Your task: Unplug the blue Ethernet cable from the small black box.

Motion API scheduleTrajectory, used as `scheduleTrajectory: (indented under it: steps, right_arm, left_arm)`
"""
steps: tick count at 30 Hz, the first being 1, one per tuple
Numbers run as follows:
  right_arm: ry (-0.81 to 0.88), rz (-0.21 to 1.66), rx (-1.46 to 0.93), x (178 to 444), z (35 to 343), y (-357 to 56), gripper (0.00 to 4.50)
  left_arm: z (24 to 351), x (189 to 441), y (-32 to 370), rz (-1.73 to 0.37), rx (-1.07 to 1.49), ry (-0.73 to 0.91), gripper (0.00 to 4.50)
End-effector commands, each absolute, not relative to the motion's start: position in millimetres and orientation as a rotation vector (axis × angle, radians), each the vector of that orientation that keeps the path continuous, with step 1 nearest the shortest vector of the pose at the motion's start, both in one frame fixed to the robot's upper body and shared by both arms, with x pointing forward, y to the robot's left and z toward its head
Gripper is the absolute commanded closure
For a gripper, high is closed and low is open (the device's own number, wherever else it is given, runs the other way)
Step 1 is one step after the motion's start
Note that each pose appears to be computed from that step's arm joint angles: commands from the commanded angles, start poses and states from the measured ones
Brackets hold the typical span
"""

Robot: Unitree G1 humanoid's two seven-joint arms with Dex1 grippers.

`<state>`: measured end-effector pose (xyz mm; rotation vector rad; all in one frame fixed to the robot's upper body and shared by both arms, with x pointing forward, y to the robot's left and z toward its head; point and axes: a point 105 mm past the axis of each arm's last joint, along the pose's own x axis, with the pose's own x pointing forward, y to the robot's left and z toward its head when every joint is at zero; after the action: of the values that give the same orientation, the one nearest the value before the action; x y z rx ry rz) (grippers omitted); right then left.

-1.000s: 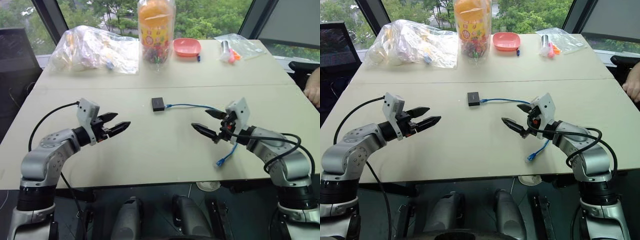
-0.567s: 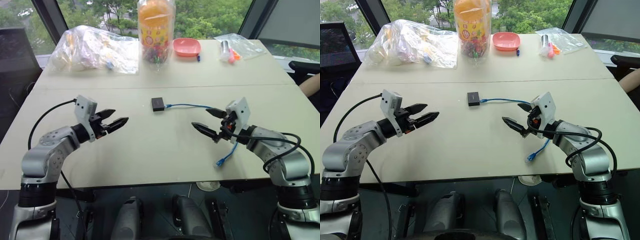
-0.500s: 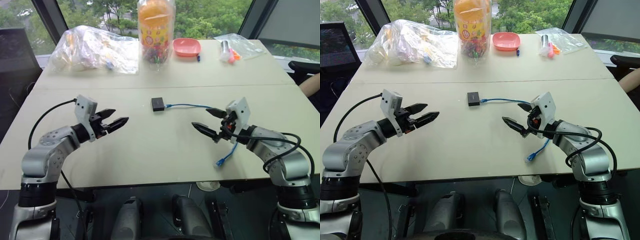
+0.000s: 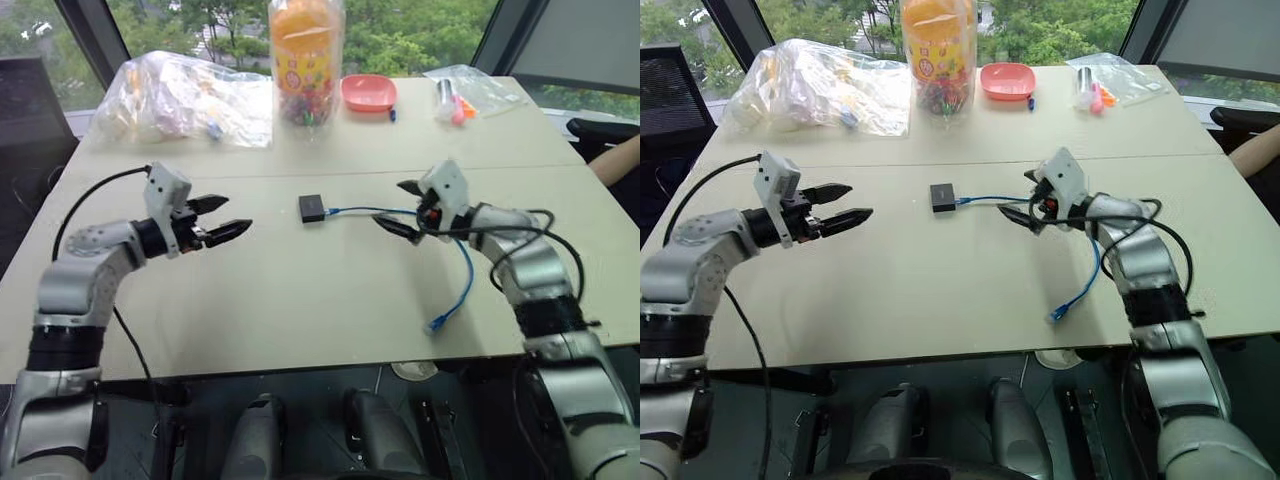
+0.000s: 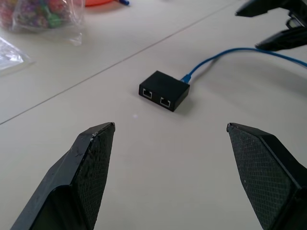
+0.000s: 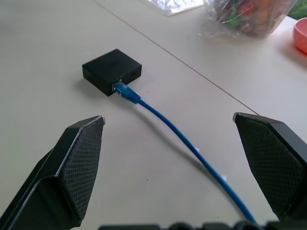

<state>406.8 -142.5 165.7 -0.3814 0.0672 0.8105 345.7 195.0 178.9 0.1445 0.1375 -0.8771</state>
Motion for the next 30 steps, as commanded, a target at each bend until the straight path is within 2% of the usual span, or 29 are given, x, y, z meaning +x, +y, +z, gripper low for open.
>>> scheduleTrajectory:
  steps: [1,6,10,13,16,23,27,30]
  right_arm:
    - [0.071,0.903,-0.392,427.4,169.1,-111.7,0.00]
    - [0.168,0.948,-0.414,439.5,151.1,-82.7,0.00]
    - [0.275,0.925,-0.487,439.9,126.3,-82.0,0.00]
    - [0.299,0.920,-0.505,439.6,119.2,-75.9,0.00]
    - [0.280,0.920,-0.568,440.2,118.1,-65.8,0.91]
    - [0.314,0.980,-0.669,432.4,102.9,-48.4,4.43]
    - [0.335,1.029,-0.605,428.4,105.8,-44.6,4.48]
    - [0.247,0.963,-0.656,438.9,124.2,-49.3,4.48]
  left_arm:
    - [190.6,339.8,195.4,-0.970,0.200,0.148,0.66]
    - [194.9,337.8,198.8,-0.939,0.185,0.122,0.66]
    - [192.1,328.0,198.7,-0.902,0.164,0.110,0.66]
    - [188.7,320.7,201.2,-0.859,0.147,0.108,0.66]
    - [186.0,315.2,204.3,-0.827,0.124,0.113,0.60]
    - [185.8,317.3,201.8,-0.811,0.127,0.113,0.60]
    - [188.7,320.4,203.7,-0.802,0.134,0.108,0.60]
    - [187.7,324.8,205.5,-0.797,0.135,0.108,0.60]
